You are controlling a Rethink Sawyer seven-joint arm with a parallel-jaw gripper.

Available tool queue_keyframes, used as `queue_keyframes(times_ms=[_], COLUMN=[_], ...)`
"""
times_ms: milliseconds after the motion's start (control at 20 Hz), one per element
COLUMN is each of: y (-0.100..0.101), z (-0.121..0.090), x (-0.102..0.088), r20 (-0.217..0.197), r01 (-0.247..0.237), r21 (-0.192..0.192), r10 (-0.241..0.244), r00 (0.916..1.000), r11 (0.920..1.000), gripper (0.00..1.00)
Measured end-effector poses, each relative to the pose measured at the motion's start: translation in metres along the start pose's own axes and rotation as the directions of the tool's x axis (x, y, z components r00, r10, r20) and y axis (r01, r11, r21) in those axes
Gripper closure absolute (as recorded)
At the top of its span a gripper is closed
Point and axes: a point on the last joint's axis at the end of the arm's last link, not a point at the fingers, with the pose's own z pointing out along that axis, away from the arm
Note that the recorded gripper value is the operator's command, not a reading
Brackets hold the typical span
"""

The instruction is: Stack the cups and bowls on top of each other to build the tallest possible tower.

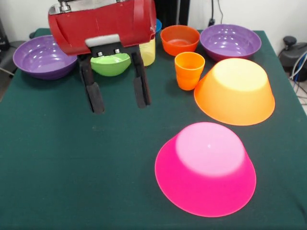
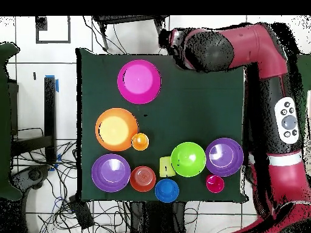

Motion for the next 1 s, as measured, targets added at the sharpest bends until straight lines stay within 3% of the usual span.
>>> queue_keyframes(times_ms=[300, 600, 1000], y=[0.022, 0.056, 0.065], z=[-0.003, 0.01, 0.022], x=[0.01, 0.026, 0.044], r20=[-0.107, -0.151, -0.179], r01=[0.005, 0.083, 0.152], r21=[0.02, 0.086, 0.165], r10=[-0.003, -0.07, -0.122], r00=[0.9942, 0.9861, 0.9762], r11=[0.9998, 0.9928, 0.9745], gripper=[0.0, 0.0, 0.0])
